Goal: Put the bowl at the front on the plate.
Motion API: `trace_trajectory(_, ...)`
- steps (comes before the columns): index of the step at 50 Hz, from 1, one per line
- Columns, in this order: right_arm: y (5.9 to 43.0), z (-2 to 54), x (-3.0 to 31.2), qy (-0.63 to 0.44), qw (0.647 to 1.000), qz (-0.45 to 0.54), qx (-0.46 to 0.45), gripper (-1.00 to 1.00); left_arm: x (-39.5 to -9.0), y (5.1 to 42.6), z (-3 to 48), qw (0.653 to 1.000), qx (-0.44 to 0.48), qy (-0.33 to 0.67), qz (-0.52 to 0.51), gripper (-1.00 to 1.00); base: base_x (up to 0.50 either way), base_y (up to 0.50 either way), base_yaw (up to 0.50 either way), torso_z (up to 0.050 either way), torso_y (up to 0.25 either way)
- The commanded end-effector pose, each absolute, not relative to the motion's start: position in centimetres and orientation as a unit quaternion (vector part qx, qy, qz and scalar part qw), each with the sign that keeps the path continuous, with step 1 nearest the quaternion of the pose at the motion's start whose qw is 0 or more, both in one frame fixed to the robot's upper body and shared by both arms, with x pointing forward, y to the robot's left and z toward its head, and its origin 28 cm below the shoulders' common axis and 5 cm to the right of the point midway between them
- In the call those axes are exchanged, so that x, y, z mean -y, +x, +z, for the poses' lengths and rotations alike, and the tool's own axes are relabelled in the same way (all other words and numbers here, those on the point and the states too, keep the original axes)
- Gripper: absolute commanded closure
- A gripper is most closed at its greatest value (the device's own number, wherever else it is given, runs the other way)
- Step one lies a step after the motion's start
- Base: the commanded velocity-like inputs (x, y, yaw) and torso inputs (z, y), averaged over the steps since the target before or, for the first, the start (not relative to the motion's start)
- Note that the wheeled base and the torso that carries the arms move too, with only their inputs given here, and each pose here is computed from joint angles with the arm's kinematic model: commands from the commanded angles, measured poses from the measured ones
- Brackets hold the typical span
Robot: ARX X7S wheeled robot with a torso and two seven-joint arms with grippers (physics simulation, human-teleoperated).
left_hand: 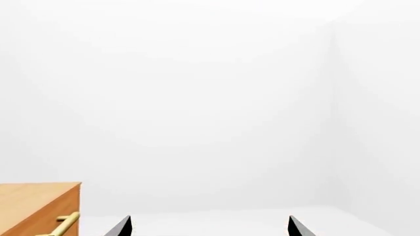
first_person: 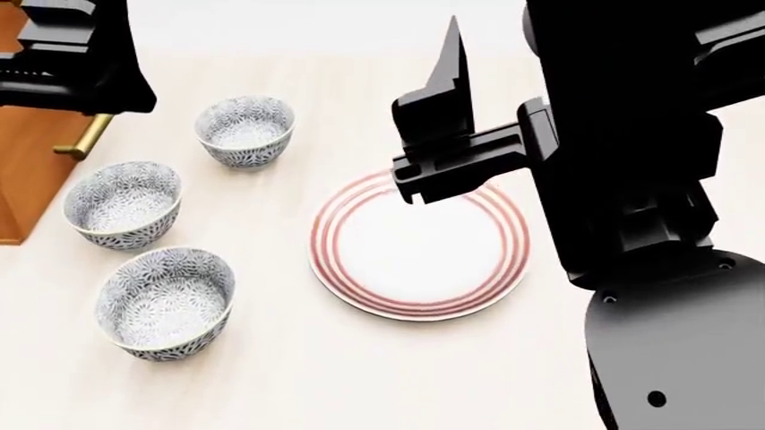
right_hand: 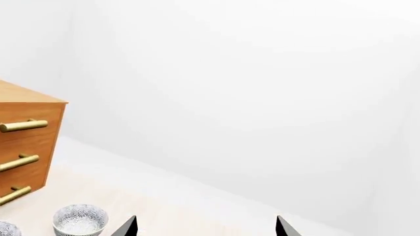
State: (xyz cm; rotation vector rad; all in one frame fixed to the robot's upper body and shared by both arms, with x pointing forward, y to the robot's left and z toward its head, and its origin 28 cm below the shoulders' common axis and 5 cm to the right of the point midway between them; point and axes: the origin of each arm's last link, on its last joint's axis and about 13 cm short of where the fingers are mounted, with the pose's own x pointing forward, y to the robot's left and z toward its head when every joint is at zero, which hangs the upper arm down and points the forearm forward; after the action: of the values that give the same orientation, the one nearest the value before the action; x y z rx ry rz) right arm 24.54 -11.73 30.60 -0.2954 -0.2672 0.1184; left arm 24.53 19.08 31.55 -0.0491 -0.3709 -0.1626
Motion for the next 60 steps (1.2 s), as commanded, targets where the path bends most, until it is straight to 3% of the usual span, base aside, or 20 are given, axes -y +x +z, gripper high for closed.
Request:
trace_trajectory(1,24.59,30.57,11.73,-0.146,0.978,0.060,0.133,-1.00,-19.12,24.57,31.43,0.980,0.183,-0.024,-0.080,-1.00,0.13,0.00,0.00,0.000,0.000)
trace_trajectory(60,24.69,30.47,11.74,-0.144,0.979,0.060,0.132,-1.00,-19.21,24.66,31.17,0.980,0.180,-0.025,-0.076,-1.00,0.13,0.00,0.00,0.000,0.000)
